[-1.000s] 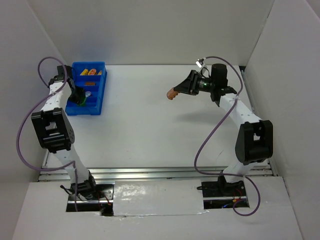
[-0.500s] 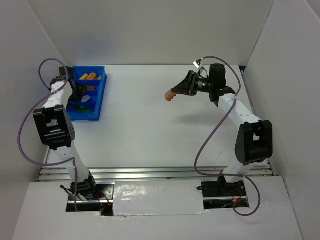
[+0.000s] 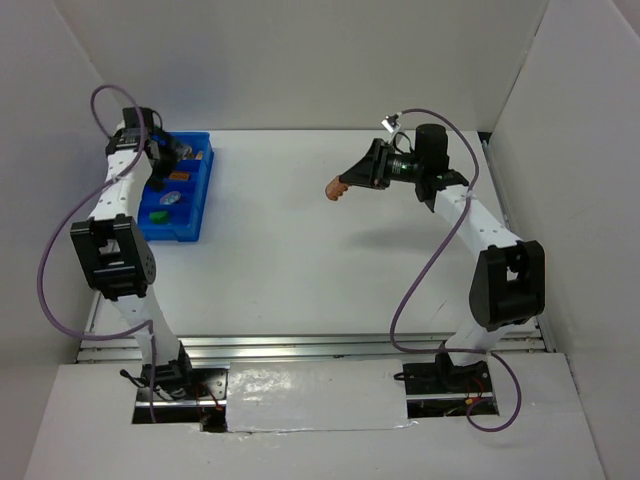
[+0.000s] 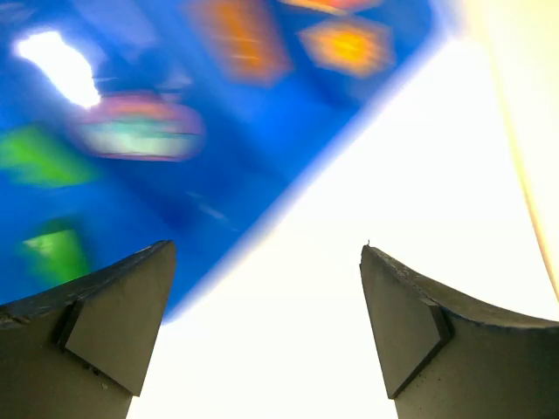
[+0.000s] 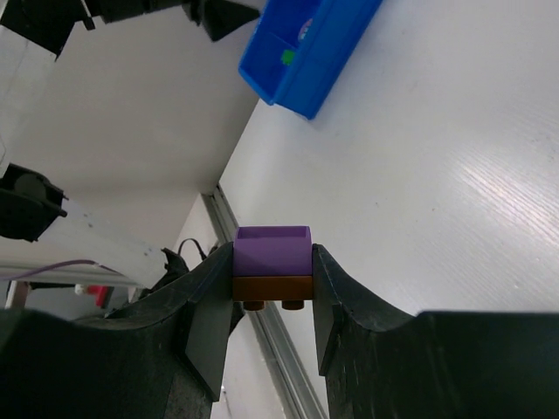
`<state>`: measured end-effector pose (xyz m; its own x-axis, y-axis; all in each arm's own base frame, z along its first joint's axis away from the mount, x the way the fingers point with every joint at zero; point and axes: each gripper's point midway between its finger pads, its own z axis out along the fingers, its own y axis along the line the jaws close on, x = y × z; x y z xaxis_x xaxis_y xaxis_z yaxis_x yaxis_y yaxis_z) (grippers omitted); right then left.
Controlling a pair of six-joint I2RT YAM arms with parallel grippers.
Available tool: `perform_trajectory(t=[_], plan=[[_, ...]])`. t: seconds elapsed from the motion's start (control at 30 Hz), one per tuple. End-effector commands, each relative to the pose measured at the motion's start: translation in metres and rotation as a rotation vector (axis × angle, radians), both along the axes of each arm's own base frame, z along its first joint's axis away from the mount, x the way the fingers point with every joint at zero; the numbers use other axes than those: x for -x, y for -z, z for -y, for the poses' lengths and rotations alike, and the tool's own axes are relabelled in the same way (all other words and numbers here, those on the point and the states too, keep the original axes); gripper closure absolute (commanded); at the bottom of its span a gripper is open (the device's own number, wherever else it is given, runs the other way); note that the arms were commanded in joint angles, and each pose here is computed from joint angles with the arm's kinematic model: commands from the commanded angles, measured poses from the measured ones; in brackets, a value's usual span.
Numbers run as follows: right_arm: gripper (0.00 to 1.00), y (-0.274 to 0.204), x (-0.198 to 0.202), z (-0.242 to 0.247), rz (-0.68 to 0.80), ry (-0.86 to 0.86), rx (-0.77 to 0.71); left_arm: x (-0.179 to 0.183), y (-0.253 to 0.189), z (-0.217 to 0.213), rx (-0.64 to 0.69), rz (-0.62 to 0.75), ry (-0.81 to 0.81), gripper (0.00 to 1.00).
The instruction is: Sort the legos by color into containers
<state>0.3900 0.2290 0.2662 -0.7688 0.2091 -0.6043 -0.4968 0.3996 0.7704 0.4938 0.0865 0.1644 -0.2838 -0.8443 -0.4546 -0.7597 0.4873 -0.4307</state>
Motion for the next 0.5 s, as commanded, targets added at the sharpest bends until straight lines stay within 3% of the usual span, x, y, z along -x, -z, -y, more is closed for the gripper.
perform_trajectory(t=[0.0, 0.07, 0.1, 0.17, 0.2, 0.3, 0.33, 0.47], plan=[[1.0, -0.043, 0.007, -0.018, 0.114, -0.062, -0.031, -0.03, -0.101, 0.102, -0.101, 0.275, 0.448, 0.0], [1.0, -0.054, 0.016, -0.023, 0.158, -0.119, -0.061, -0.029, -0.112, 0.139, -0.068, 0.341, 0.616, 0.0], [1.0, -0.058, 0.021, -0.025, 0.155, -0.146, -0.083, -0.025, -0.134, 0.191, 0.055, 0.49, 0.83, 0.02], [1.0, -0.074, 0.037, -0.029, 0.229, -0.239, -0.131, -0.007, -0.135, 0.23, 0.267, 0.568, 0.96, 0.05], [1.0, -0.077, 0.042, -0.029, 0.216, -0.252, -0.146, 0.01, -0.167, 0.264, 0.359, 0.739, 1.163, 0.05], [1.0, -0.089, 0.053, -0.031, 0.256, -0.301, -0.159, 0.042, -0.176, 0.311, 0.495, 0.753, 1.348, 0.04], [1.0, -0.091, 0.058, -0.035, 0.263, -0.323, -0.163, 0.047, -0.189, 0.32, 0.46, 0.79, 1.412, 0.04], [1.0, -0.099, 0.071, -0.041, 0.29, -0.369, -0.173, 0.081, -0.202, 0.354, 0.567, 0.805, 1.553, 0.06]])
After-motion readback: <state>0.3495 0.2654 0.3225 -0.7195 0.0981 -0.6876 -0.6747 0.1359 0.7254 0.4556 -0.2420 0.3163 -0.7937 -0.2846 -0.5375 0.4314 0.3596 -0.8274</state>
